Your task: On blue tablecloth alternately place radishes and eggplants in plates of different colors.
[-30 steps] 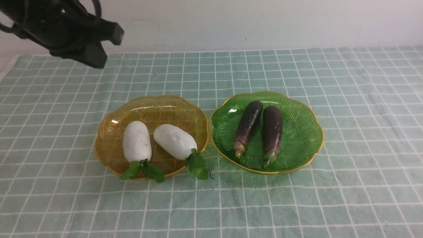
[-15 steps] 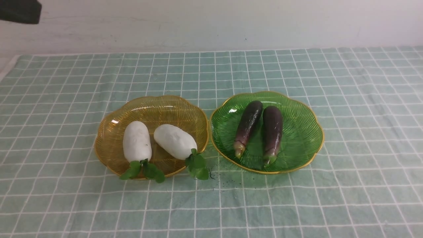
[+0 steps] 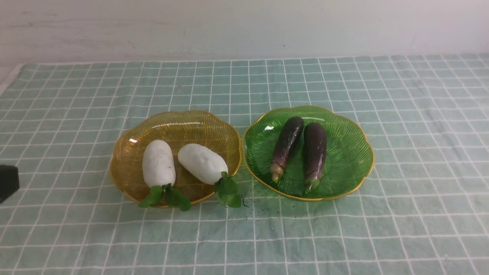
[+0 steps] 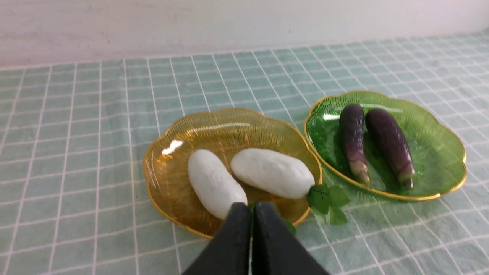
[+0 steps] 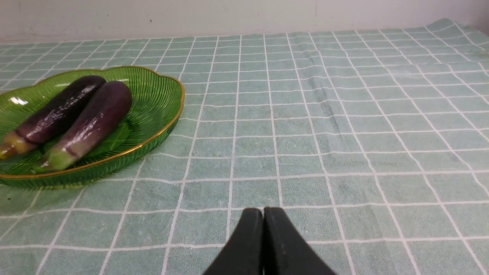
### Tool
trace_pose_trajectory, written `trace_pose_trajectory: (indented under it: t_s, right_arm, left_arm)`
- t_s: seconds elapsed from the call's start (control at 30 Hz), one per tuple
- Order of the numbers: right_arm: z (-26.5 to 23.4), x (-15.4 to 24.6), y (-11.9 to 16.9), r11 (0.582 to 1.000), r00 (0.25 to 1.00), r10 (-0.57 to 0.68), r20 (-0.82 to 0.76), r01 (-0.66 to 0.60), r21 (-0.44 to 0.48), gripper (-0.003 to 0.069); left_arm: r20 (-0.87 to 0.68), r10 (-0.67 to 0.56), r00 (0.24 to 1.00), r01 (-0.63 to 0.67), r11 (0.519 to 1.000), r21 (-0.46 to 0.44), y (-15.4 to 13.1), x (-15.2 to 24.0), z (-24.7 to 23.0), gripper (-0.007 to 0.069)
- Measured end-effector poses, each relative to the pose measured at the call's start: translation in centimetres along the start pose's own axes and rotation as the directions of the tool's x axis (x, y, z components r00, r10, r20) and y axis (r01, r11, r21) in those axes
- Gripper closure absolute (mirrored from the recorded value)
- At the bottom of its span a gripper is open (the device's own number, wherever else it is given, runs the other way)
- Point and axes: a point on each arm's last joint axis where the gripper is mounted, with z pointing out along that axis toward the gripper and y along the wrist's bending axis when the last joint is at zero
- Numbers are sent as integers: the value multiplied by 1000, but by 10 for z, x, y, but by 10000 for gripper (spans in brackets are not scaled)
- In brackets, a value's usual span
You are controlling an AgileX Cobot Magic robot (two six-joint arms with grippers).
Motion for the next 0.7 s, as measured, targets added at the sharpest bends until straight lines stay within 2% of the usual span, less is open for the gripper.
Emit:
trace_pose_trajectory:
  t_s: [0.2,0.7]
  right_arm:
    - [0,0,0,1000,1000,0,0,0,0,673]
    - [0,0,0,1000,1000,0,0,0,0,673]
  left_arm:
    - [78,3,997,-3,1000,-4,1,19,-7,633]
    - [46,3,999,-3,1000,-2,1,29,-7,633]
